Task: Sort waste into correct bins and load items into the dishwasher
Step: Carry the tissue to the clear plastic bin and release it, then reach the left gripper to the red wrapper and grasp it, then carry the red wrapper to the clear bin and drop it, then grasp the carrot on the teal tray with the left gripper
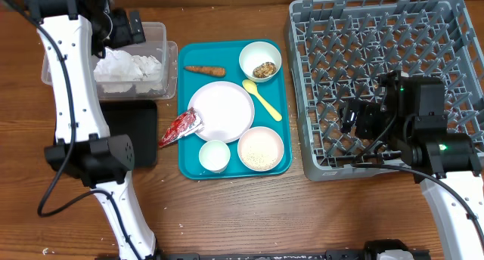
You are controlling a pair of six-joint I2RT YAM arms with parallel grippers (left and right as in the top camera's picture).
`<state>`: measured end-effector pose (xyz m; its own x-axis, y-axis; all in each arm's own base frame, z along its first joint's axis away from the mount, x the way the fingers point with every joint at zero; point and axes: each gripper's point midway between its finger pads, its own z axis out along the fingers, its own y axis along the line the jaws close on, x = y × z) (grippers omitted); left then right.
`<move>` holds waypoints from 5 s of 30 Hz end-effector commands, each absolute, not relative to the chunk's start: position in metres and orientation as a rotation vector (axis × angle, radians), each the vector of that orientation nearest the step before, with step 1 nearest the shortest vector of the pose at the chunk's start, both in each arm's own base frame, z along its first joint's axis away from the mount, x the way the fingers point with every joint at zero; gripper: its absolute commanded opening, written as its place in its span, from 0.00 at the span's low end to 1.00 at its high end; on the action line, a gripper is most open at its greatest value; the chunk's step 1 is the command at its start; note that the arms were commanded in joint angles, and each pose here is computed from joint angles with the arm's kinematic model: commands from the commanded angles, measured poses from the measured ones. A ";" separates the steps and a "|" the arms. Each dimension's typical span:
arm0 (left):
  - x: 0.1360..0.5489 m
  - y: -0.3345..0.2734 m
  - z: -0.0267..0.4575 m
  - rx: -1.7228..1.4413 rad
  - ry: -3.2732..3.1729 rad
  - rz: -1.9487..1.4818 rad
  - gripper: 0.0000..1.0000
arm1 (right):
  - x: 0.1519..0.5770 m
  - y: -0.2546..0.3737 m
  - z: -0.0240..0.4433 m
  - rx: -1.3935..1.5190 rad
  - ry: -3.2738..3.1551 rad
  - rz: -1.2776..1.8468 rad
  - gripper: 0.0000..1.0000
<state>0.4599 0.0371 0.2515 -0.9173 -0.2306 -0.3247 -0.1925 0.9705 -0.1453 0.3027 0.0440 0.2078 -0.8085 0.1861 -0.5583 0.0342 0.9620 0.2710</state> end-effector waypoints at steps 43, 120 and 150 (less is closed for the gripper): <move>0.370 -0.067 0.048 0.607 2.851 -0.072 0.82 | 0.305 0.046 0.219 0.139 2.476 0.340 1.00; 0.559 0.047 0.198 -0.131 2.377 0.077 1.00 | 0.305 0.046 0.219 0.139 2.475 0.341 1.00; 0.529 -0.107 0.031 -0.808 2.772 -0.189 0.86 | 0.297 0.046 0.213 0.146 2.517 0.338 1.00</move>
<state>0.5257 -0.1104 0.0352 -0.8384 -0.5051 -0.2048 -0.4740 0.8612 -0.1834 0.2925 0.0435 0.2009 -0.8361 0.1851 -0.5163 0.0484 0.9625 0.2668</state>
